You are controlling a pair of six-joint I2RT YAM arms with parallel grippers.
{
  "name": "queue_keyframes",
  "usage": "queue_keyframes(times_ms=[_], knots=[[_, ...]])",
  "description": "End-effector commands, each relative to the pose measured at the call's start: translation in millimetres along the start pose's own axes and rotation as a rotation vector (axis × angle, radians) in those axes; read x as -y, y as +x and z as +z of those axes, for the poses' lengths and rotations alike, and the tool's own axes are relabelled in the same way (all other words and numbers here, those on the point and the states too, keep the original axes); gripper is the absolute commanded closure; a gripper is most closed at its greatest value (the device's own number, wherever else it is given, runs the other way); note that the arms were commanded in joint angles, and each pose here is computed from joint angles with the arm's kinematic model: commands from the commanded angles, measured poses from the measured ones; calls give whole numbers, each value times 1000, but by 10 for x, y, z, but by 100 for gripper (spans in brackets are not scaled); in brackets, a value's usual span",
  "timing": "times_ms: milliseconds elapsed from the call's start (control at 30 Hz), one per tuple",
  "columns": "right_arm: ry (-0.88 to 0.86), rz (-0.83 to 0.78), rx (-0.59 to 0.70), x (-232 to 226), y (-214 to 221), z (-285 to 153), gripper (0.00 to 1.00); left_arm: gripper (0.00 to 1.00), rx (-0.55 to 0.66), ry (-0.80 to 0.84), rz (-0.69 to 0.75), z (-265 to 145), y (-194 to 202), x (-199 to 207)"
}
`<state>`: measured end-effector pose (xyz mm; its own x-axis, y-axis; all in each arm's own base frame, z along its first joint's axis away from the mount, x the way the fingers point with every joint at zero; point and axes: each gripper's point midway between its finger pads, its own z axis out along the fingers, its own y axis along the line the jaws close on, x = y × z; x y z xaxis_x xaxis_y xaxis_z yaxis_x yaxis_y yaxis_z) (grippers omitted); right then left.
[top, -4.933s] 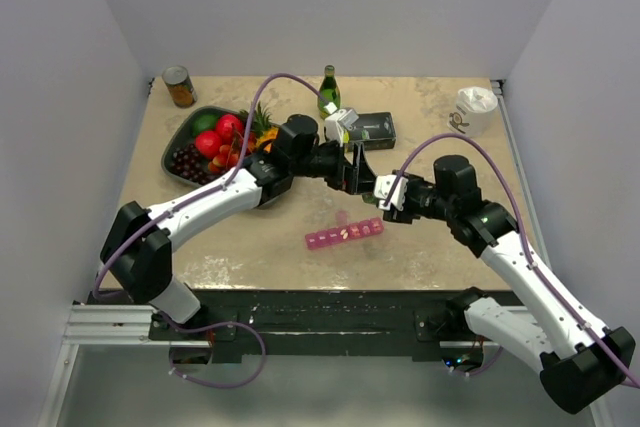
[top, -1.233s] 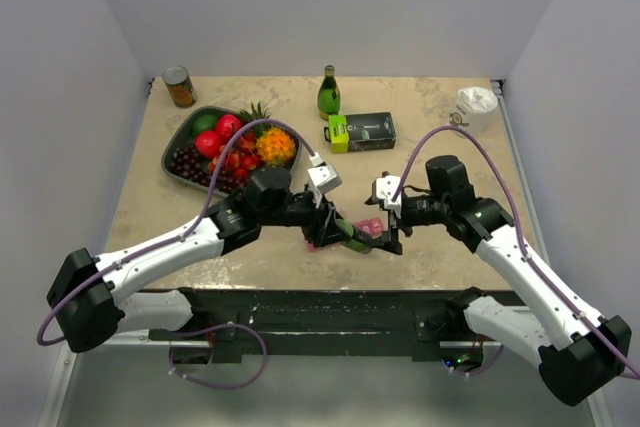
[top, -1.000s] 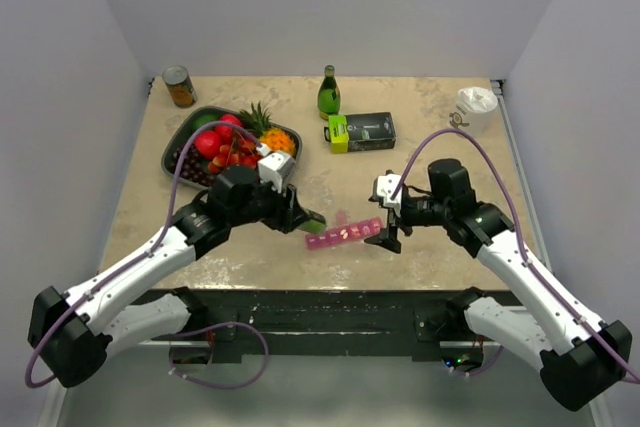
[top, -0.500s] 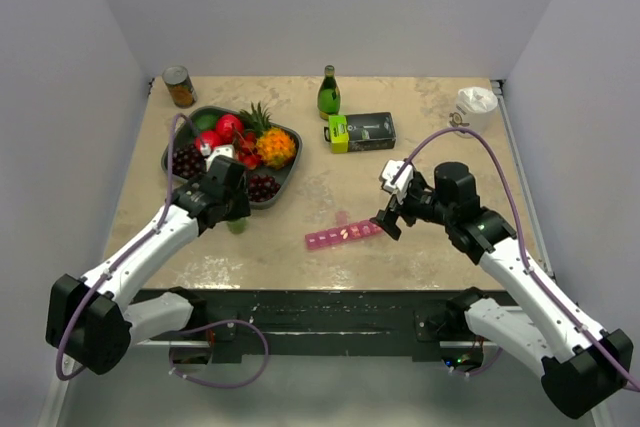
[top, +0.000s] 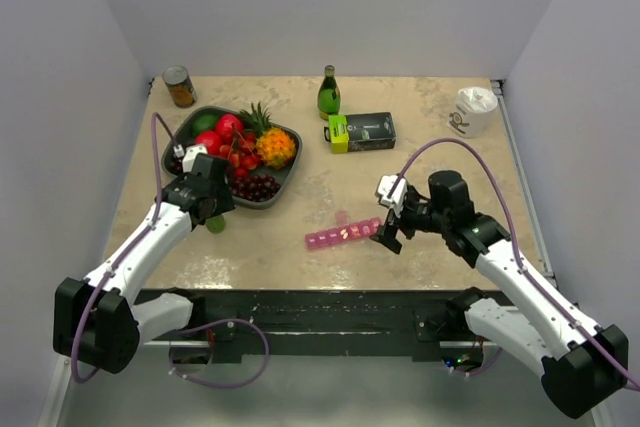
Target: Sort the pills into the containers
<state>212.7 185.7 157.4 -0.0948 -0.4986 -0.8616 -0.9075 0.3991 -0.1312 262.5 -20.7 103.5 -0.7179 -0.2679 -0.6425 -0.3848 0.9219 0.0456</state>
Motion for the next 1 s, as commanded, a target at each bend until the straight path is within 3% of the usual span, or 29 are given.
queue_keyframes(times_ms=[0, 167, 300, 400, 433, 467, 500, 600, 633, 800, 867, 967], knots=[[-65, -108, 12, -24, -129, -23, 1, 24, 56, -6, -65, -117, -206, -57], [-89, -135, -5, 2, -185, -16, 1, 22, 77, -28, -99, -219, -277, -149], [-198, -227, -38, -119, -117, -33, 1, 19, 154, 83, -62, -529, -517, -84], [-350, -501, -48, -277, 30, -86, 1, 18, 255, 388, 85, -911, -696, 290], [-383, -517, -67, -303, 95, -71, 1, 20, 255, 600, 205, -1085, -583, 575], [-382, -555, -74, -260, 90, -61, 1, 21, 299, 703, 224, -1224, -633, 717], [-379, -585, -80, -215, 89, -40, 1, 21, 268, 864, 268, -1394, -514, 918], [-411, -572, -118, -109, 97, 77, 1, 28, 199, 1104, 320, -1554, -330, 1252], [-447, -542, -144, -134, 143, 81, 1, 34, 155, 1134, 301, -1513, -227, 1320], [-644, -384, -198, -219, 301, 299, 4, 35, 127, 1218, 324, -1460, 19, 1846], [-624, -358, -194, -190, 396, 447, 1, 34, 94, 1241, 291, -1364, 76, 2017], [-444, -316, -158, 33, 433, 718, 1, 34, 105, 1242, 250, -1219, 53, 2172]])
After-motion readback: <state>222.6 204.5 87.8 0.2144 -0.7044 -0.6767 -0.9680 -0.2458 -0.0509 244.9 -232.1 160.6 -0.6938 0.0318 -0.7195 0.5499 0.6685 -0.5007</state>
